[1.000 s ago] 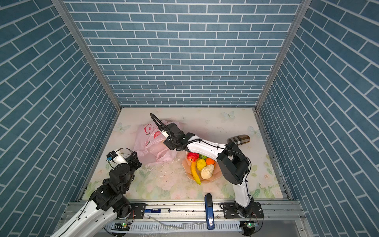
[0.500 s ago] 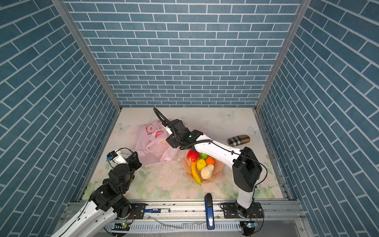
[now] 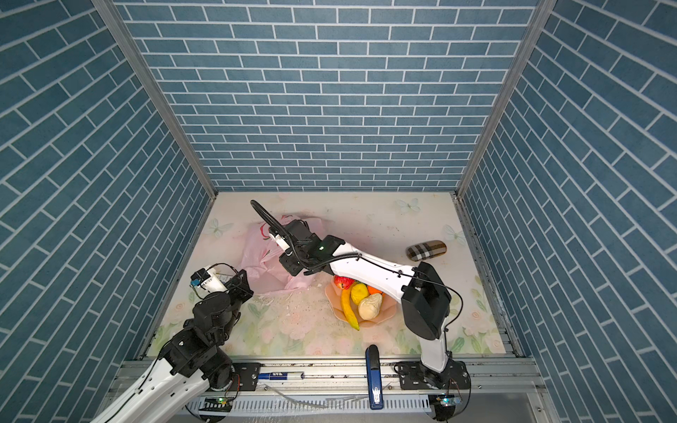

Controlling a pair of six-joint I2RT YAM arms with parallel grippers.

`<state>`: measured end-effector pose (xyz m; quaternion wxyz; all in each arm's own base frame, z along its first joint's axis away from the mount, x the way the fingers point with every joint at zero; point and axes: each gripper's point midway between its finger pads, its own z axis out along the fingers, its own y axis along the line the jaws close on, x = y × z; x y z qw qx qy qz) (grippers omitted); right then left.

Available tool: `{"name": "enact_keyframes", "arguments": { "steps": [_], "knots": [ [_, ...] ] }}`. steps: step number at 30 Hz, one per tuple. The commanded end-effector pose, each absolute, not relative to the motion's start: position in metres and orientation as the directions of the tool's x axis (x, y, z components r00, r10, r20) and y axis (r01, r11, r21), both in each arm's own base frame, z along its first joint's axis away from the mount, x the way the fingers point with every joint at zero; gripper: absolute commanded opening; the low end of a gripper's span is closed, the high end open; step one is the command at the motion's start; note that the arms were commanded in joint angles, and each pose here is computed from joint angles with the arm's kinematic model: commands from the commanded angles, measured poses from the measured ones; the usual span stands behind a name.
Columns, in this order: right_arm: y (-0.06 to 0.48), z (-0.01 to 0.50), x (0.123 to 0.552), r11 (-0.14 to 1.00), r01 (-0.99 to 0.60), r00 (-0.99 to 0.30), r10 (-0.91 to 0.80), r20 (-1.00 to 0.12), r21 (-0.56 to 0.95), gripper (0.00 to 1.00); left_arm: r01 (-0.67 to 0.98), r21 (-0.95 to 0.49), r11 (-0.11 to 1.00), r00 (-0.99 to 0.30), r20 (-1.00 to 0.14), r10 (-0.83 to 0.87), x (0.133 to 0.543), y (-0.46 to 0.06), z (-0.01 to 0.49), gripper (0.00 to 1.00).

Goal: Take fruits out of the plastic bag
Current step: Shake the plastic bag at the center of the table, then pick up the fruit from the plastic bag.

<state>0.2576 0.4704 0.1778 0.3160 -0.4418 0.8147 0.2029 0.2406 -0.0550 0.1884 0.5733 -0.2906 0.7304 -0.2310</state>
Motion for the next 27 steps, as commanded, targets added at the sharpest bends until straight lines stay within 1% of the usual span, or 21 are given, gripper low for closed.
{"name": "enact_keyframes", "arguments": {
  "steps": [1,7,10,14,19,20,21,22,27],
  "knots": [
    [0.489,0.156,0.254,0.536,-0.833,-0.484,-0.582,-0.653,0.14,0.39,-0.125,-0.703,0.7,-0.147,-0.685,-0.714,0.242,-0.058,0.209,0.0],
    [0.495,0.122,0.279,0.612,-0.78,-0.545,-0.562,-0.623,0.13,0.4,-0.107,-0.708,0.698,-0.13,-0.686,-0.716,0.241,-0.057,0.222,0.0],
    [0.494,0.116,0.297,0.661,-0.741,-0.566,-0.523,-0.637,0.115,0.43,-0.098,-0.713,0.694,-0.131,-0.682,-0.719,0.24,-0.057,0.224,0.0],
    [0.49,0.12,0.32,0.727,-0.683,-0.572,-0.469,-0.673,0.073,0.52,-0.099,-0.717,0.69,-0.145,-0.676,-0.723,0.238,-0.057,0.22,0.0],
    [0.485,0.124,0.341,0.784,-0.614,-0.598,-0.386,-0.702,0.092,0.66,-0.112,-0.719,0.686,-0.159,-0.668,-0.727,0.235,-0.056,0.21,0.0],
    [0.485,0.127,0.344,0.79,-0.605,-0.599,-0.372,-0.709,0.097,0.67,-0.11,-0.721,0.684,-0.162,-0.667,-0.728,0.235,-0.057,0.21,0.0],
    [0.486,0.112,0.347,0.798,-0.596,-0.611,-0.376,-0.697,0.092,0.69,-0.113,-0.72,0.685,-0.166,-0.666,-0.727,0.235,-0.057,0.208,0.0],
    [0.486,0.109,0.351,0.804,-0.587,-0.615,-0.367,-0.698,0.095,0.71,-0.114,-0.719,0.686,-0.168,-0.666,-0.726,0.235,-0.057,0.207,0.0],
    [0.495,0.104,0.365,0.816,-0.568,-0.61,-0.333,-0.719,0.105,0.78,-0.11,-0.717,0.689,-0.187,-0.666,-0.723,0.235,-0.06,0.204,0.0]
  ]
}}
